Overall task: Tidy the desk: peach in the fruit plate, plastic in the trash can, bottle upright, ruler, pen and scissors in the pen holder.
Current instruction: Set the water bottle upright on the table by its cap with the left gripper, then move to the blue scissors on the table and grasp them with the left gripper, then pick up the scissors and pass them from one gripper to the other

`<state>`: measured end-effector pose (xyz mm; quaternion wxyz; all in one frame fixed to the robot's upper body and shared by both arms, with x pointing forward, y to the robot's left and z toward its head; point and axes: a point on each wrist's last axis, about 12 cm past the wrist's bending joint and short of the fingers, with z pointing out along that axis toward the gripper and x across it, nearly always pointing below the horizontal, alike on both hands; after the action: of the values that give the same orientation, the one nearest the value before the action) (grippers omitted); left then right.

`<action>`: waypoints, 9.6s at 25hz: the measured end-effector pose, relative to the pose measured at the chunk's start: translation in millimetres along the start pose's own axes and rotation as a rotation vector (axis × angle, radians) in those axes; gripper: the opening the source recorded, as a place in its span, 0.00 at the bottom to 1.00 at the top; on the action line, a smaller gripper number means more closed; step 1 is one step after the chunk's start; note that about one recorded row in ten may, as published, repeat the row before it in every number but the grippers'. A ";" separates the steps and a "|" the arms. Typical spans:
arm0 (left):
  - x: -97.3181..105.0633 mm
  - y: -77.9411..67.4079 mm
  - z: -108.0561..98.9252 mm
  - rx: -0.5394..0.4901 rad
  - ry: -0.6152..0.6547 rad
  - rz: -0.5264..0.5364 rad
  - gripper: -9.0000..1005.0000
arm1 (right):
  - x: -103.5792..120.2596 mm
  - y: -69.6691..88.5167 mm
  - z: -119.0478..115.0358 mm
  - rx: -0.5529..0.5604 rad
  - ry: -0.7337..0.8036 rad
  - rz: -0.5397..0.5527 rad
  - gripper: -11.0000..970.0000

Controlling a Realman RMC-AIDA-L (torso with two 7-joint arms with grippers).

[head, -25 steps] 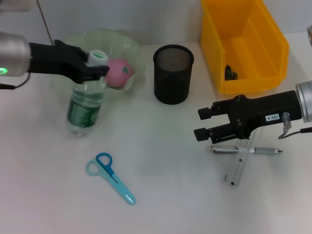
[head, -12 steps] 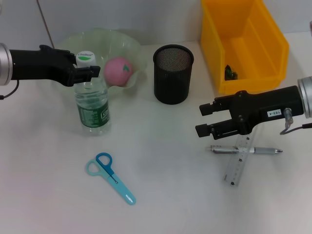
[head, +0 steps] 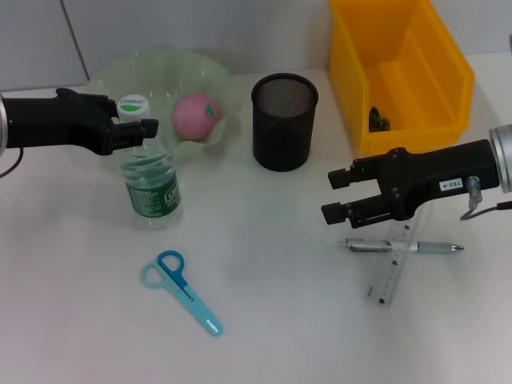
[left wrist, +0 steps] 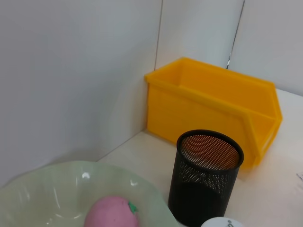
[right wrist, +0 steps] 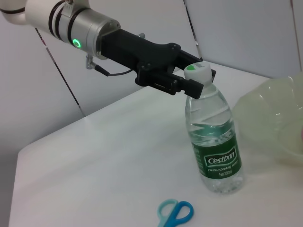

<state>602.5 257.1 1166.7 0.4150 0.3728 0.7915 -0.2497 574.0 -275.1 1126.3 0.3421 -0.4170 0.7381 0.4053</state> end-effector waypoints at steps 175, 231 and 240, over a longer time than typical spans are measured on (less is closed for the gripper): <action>-11.3 -124.0 116.5 0.652 0.799 1.551 0.55 | 28.0 4.6 22.9 0.027 0.090 0.104 0.78; 24.7 -26.5 -69.2 0.584 -0.317 -0.393 0.25 | 7.5 19.0 20.7 -0.086 0.038 0.029 0.78; 48.4 -34.8 -59.6 0.654 -0.261 -0.611 0.25 | 12.9 25.3 12.6 -0.102 -0.001 -0.042 0.78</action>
<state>528.4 296.9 1160.6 0.2794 0.1991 0.6860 -0.6417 548.1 -260.2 1117.8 0.3292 -0.4493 0.7074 0.4352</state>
